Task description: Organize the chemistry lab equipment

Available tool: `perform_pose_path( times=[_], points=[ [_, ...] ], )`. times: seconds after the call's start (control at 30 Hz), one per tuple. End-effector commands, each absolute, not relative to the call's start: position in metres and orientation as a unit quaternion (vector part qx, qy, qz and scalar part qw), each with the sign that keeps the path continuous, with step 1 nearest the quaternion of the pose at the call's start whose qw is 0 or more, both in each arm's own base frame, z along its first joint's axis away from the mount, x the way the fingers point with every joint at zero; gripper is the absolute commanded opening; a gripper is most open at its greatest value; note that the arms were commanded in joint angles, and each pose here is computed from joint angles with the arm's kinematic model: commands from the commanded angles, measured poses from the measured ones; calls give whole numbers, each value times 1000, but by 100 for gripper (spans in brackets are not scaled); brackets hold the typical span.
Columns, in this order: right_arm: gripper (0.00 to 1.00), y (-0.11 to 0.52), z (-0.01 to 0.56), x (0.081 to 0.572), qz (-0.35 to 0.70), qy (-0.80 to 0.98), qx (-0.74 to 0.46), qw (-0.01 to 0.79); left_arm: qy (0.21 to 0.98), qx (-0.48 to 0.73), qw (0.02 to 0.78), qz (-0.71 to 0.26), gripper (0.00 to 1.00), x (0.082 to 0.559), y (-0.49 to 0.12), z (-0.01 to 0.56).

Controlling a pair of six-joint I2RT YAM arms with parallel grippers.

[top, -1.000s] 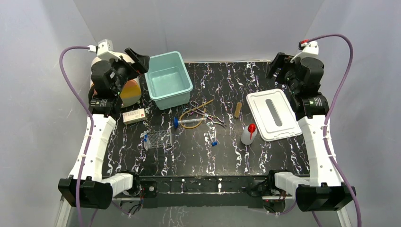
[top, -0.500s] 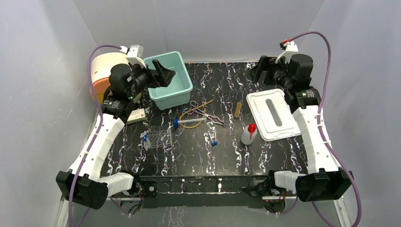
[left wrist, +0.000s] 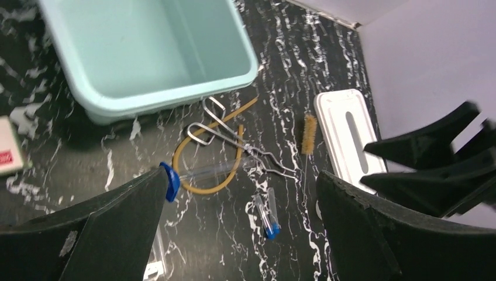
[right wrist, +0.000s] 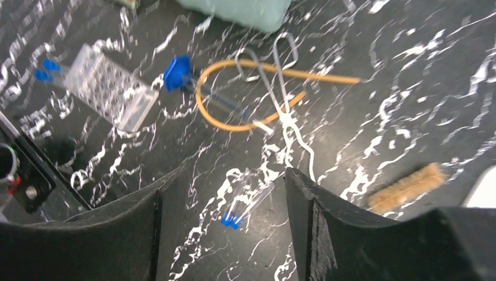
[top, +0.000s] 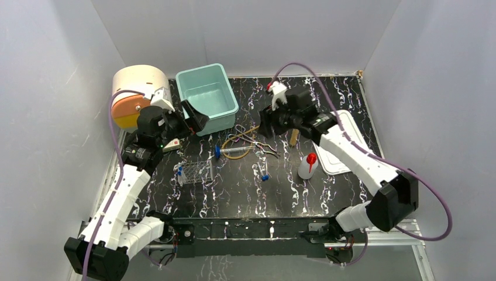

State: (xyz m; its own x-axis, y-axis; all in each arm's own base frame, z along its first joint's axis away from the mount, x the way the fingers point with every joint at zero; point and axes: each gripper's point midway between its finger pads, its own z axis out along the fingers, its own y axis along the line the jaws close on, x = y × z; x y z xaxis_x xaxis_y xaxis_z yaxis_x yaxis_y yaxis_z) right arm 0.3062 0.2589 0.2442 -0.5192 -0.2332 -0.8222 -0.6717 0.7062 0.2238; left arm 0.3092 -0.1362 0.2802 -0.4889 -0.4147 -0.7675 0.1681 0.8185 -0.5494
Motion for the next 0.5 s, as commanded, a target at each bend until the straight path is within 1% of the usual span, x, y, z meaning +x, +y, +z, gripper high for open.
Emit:
perform_pose_path(
  times=[0.0, 0.1, 0.17, 0.3, 0.4, 0.47],
  points=[
    [68, 271, 210, 299, 233, 846, -289, 384, 821, -152, 479, -269, 98, 299, -119, 263],
    [71, 276, 181, 293, 220, 873, -266, 344, 822, -156, 476, -270, 98, 301, -119, 261],
    [70, 272, 153, 286, 192, 892, -255, 321, 822, -160, 477, -267, 98, 303, -118, 261],
    [56, 250, 114, 270, 122, 928, -222, 272, 822, -150, 479, -271, 98, 305, -121, 263],
    [55, 238, 105, 261, 101, 940, -189, 265, 825, -146, 473, -274, 98, 305, -124, 260],
    [57, 236, 101, 258, 104, 945, -167, 263, 826, -145, 470, -275, 98, 305, -124, 257]
  ],
)
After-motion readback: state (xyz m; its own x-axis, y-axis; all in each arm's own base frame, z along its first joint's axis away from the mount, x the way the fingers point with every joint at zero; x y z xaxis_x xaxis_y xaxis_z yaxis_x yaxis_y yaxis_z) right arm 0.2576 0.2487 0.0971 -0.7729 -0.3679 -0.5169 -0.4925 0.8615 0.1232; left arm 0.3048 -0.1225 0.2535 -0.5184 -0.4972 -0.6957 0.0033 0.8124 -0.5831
